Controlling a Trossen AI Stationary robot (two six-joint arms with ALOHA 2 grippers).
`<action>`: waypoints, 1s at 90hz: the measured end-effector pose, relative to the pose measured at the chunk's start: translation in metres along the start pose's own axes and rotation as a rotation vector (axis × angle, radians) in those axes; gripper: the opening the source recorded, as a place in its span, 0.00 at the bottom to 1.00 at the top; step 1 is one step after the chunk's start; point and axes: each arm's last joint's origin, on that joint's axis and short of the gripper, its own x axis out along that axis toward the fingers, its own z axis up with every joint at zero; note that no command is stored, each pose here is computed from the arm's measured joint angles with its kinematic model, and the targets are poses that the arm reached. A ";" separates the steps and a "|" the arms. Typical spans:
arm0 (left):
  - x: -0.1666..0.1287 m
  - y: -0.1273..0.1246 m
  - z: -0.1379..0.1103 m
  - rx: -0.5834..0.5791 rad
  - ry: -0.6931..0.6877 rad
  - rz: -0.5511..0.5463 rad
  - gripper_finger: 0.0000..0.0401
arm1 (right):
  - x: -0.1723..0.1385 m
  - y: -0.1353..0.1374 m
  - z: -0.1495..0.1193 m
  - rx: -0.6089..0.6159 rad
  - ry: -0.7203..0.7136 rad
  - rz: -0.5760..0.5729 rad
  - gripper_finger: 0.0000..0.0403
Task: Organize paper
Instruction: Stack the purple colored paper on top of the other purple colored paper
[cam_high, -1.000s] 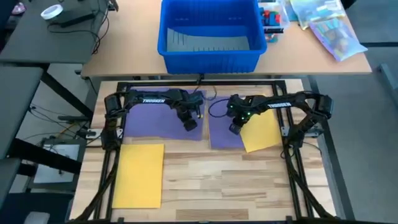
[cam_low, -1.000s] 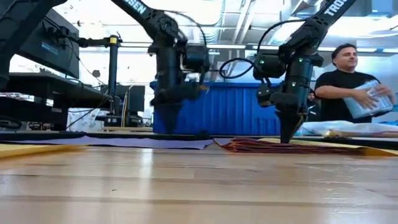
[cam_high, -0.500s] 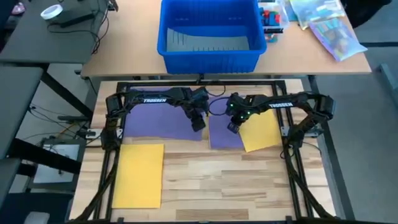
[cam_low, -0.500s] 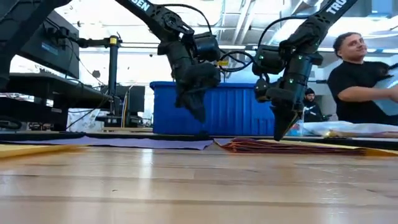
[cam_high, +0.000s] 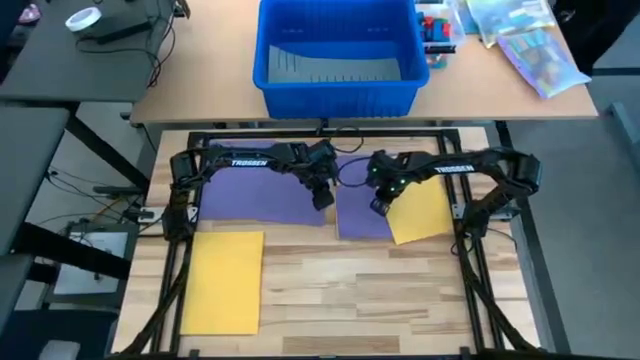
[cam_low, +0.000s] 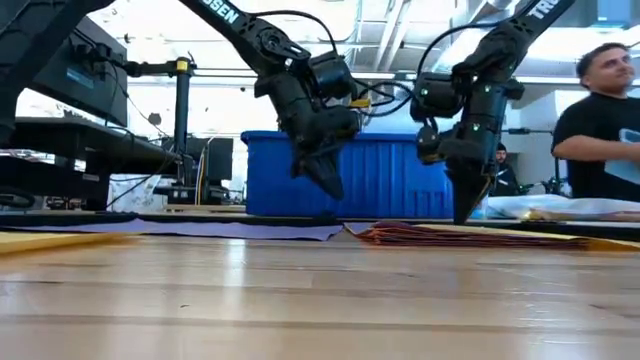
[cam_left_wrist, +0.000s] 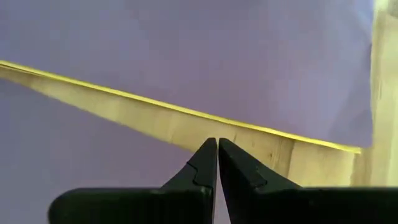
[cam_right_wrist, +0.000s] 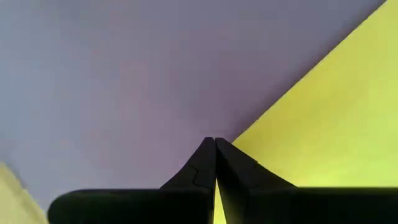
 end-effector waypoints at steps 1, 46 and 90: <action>0.000 0.000 0.000 0.000 -0.001 0.000 0.00 | -0.002 0.000 0.000 -0.004 -0.007 0.001 0.00; 0.001 -0.005 0.002 -0.030 -0.019 -0.009 0.00 | -0.095 -0.028 -0.014 0.084 -0.348 -0.032 0.00; 0.013 -0.011 0.015 0.034 -0.149 -0.073 0.00 | -0.120 -0.054 -0.029 0.306 -0.431 -0.048 0.34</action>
